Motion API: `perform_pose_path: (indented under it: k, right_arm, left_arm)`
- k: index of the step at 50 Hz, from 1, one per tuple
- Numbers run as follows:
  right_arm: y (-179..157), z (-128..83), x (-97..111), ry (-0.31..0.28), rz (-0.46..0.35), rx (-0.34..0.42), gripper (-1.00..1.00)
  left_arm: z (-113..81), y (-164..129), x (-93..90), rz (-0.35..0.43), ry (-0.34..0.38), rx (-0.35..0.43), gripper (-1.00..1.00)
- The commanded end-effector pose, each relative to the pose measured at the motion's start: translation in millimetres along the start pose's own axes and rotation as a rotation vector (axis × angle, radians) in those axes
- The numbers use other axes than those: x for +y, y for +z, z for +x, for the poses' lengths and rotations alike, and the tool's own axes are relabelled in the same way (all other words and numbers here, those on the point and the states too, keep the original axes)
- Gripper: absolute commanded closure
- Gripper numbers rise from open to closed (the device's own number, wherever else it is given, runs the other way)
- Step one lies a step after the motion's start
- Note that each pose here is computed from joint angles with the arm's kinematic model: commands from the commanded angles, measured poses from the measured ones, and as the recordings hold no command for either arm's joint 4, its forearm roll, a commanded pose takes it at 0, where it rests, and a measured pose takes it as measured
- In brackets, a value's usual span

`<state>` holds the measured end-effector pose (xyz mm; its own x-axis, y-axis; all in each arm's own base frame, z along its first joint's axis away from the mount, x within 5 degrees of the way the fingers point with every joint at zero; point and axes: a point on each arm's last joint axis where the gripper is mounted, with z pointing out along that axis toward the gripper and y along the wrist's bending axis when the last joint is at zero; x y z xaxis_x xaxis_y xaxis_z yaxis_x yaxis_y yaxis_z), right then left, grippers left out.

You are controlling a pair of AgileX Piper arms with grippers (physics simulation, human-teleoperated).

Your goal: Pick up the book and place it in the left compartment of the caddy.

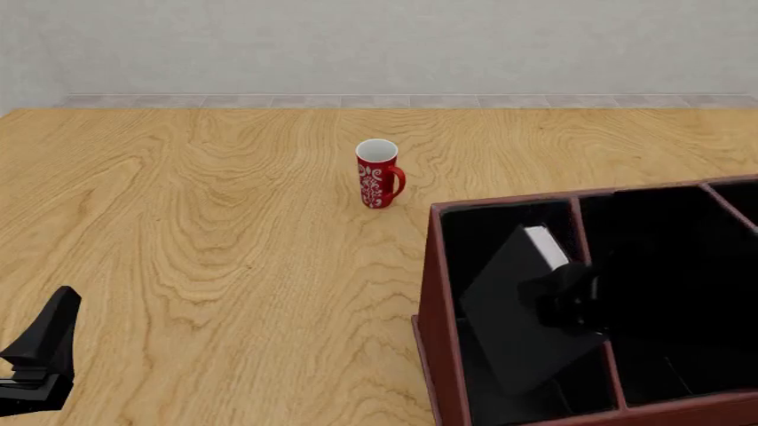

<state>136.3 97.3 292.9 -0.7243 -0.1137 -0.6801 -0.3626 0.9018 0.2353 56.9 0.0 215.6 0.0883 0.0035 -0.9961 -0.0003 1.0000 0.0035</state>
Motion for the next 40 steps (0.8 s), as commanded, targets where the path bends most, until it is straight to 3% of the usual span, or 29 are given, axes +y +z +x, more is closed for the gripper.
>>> perform_pose_path:
  k: [1, 40]
  right_arm:
    - [7, 2, 1, 0.021, -0.009, -0.002, 1.0]
    - [33, 15, 0, 0.039, -0.01, 0.033, 1.0]
  left_arm:
    - [1.5, 0, 0.0, 0.0, -0.001, 0.001, -1.0]
    - [1.5, 0, 0.0, 0.0, -0.001, 0.001, -1.0]
